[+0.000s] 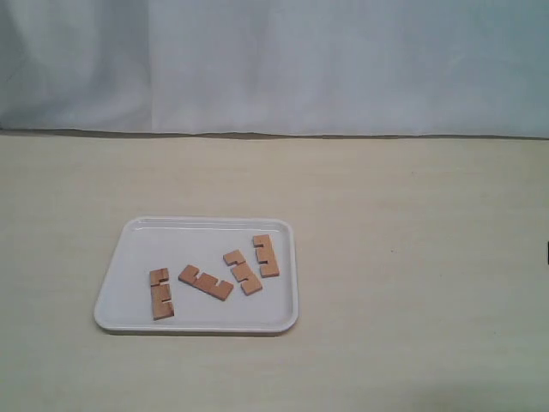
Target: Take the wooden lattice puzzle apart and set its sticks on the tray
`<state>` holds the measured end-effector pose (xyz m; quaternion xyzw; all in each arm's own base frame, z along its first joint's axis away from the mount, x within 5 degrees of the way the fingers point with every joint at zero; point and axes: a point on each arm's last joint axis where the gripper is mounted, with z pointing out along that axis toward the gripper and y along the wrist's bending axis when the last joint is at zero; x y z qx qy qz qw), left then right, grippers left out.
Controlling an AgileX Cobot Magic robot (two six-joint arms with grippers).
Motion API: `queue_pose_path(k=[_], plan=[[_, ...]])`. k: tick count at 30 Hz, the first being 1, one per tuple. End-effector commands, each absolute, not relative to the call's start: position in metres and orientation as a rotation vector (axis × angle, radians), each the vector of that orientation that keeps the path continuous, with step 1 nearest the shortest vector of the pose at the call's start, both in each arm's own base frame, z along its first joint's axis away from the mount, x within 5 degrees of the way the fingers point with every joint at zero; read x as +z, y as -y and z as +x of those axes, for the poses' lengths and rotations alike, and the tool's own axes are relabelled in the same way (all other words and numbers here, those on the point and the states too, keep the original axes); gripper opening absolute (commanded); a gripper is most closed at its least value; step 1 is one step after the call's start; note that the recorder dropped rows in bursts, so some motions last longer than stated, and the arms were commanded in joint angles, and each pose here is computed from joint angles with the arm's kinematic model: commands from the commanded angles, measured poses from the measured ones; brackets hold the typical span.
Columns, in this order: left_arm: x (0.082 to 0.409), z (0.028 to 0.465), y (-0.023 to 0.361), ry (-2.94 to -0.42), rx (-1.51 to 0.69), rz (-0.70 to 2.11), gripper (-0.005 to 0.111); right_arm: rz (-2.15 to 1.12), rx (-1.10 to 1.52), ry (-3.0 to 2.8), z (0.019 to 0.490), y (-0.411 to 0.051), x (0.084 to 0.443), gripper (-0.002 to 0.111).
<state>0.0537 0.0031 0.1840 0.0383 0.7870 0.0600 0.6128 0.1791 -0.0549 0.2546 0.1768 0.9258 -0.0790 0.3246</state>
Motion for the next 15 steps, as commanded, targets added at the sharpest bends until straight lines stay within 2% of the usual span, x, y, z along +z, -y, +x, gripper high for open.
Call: queue_pose_path(k=[1, 7, 15], plan=[[0.184, 0.054, -0.003, -1.807, 0.132, 0.081, 0.000, 0.503, -0.142, -2.231, 0.161, 0.050, 0.261, 0.005], [0.184, 0.054, -0.003, -1.807, 0.132, 0.081, 0.000, 0.370, -0.149, -2.032, 0.130, 0.036, 0.275, 0.005], [0.184, 0.054, -0.003, -1.807, 0.132, 0.081, 0.000, 0.130, -0.037, -1.846, 0.087, 0.008, 0.271, 0.005]])
